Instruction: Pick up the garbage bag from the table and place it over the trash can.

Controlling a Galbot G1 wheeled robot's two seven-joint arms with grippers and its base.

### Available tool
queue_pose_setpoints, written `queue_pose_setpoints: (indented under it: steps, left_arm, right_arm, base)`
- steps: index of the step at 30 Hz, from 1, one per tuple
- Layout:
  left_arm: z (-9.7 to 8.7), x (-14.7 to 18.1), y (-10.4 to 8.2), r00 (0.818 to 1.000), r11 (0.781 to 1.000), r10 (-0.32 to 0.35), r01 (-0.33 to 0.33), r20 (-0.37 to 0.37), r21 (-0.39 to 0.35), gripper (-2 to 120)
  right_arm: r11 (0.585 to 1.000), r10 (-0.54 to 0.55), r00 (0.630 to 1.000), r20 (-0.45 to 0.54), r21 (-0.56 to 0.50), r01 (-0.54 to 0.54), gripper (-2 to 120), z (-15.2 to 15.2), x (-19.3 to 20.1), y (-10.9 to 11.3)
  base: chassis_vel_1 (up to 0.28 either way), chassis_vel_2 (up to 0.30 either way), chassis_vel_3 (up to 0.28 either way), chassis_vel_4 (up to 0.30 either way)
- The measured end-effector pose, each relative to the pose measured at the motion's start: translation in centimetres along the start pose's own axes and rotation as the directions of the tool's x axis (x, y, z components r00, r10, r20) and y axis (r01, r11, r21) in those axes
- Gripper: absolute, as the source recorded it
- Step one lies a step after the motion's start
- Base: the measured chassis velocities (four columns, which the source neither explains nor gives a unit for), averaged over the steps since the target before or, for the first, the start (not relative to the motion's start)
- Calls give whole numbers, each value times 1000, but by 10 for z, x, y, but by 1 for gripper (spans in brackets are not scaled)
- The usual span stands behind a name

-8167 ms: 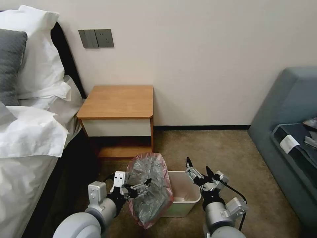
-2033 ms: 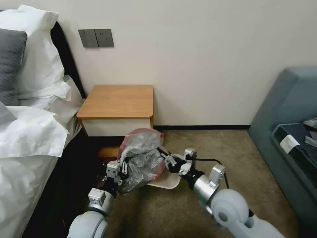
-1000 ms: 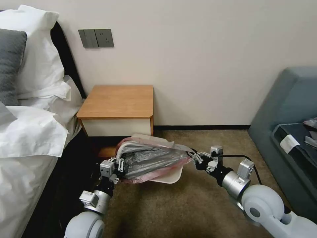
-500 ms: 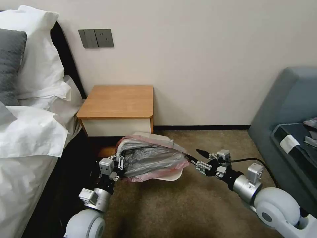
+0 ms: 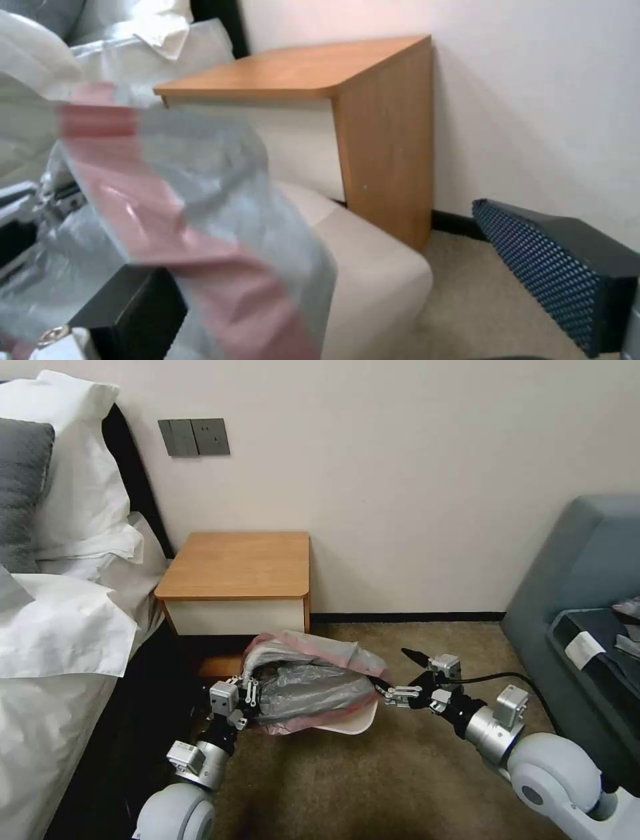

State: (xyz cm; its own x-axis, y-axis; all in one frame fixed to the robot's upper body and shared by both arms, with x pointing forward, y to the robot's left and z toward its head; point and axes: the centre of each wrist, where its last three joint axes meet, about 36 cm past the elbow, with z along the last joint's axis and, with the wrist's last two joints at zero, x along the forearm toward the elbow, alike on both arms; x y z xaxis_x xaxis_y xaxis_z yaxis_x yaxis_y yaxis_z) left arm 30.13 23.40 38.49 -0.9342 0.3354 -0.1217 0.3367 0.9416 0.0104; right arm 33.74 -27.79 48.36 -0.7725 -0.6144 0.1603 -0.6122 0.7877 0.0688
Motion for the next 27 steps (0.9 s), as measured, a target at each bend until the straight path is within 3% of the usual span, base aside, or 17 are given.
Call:
queue_pose_setpoints:
  steps: [10,20,27]
  left_arm:
    - [4,5,3,999,998,44,-43,11,-46,2]
    - [-8,1,16,992,993,32,-45,119,108,2]
    - [-11,-4,15,994,981,-1,-21,111,194,2]
  right_arm:
    - [997,60,998,-14,-37,-60,100,10,-1,-16]
    - [992,120,991,-60,-32,-122,100,31,3,-37]
    - [989,144,988,-51,-32,-145,100,33,8,-41]
  base:
    - [0,0,0,0]
    - [0,0,0,0]
    - [0,0,0,0]
